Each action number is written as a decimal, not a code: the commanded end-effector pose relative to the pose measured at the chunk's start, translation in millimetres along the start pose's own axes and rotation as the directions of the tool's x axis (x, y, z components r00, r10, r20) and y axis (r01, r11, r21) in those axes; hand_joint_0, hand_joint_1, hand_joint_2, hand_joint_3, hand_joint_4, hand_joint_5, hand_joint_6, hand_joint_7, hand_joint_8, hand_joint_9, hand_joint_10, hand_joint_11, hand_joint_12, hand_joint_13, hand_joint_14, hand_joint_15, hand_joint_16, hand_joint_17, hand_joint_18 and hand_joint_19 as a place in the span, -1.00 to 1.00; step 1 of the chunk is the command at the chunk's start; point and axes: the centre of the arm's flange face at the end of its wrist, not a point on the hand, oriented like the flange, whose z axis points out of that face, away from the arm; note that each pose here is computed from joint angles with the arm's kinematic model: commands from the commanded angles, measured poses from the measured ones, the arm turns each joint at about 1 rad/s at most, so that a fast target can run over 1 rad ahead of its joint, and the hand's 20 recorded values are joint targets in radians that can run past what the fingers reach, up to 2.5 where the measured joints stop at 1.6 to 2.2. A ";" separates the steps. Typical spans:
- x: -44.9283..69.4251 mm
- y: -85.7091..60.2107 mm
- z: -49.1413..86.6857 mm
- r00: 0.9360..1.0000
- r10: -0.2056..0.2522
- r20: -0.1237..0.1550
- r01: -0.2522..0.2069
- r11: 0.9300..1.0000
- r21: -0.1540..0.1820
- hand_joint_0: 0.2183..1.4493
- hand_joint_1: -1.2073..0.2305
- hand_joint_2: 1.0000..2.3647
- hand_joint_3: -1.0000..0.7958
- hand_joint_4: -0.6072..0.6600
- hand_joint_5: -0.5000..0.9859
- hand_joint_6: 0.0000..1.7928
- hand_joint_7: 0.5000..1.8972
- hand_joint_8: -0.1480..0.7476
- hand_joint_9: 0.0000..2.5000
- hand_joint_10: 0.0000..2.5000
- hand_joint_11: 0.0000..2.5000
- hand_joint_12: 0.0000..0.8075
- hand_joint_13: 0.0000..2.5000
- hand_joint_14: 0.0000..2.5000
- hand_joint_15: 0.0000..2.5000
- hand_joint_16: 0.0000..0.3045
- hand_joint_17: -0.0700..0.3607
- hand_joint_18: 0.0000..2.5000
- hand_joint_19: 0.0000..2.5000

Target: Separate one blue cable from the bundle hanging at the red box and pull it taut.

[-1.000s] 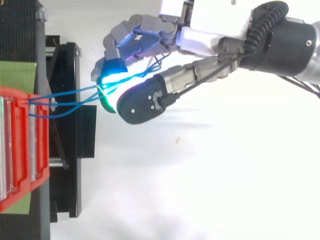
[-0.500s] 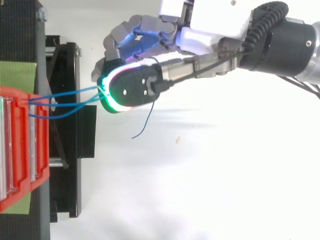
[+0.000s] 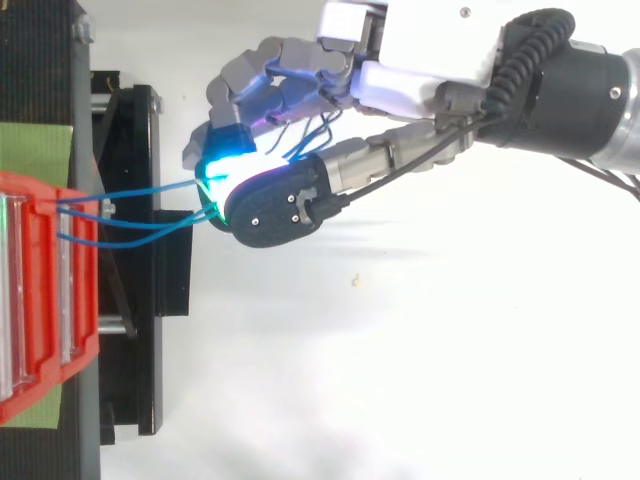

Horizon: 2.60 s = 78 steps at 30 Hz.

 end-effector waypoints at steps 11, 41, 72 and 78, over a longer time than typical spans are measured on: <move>8.1 -2.6 -1.0 1.000 -0.002 0.004 0.002 1.000 0.006 -0.50 -0.18 -1.00 -0.44 0.24 -0.57 -0.01 -0.05 0.05 -0.46 -0.99 -0.68 -0.14 -0.63 -1.00 -0.88 -0.75 -0.27 -0.75 -0.93; 22.1 -10.8 -3.5 0.999 -0.011 0.050 0.011 1.000 -0.001 -0.33 -0.45 -0.97 -0.14 0.12 -0.60 0.01 0.07 0.03 -0.46 -0.99 -0.64 -0.16 -0.63 -1.00 -0.87 -0.76 -0.29 -0.76 -0.91; 11.6 -8.1 -0.8 0.960 -0.195 0.202 0.200 0.980 -0.002 -0.60 -0.03 -1.00 -0.44 0.27 -0.57 -0.02 -0.13 0.11 -0.42 -0.99 -0.64 -0.07 -0.62 -1.00 -0.87 -0.71 -0.21 -0.72 -0.90; 12.6 -8.2 -1.0 0.960 -0.196 0.202 0.200 0.980 0.000 -0.39 -0.13 -1.00 -0.44 0.23 -0.57 -0.03 0.02 0.04 -0.43 -0.99 -0.65 -0.16 -0.64 -0.99 -0.87 -0.75 -0.28 -0.75 -0.89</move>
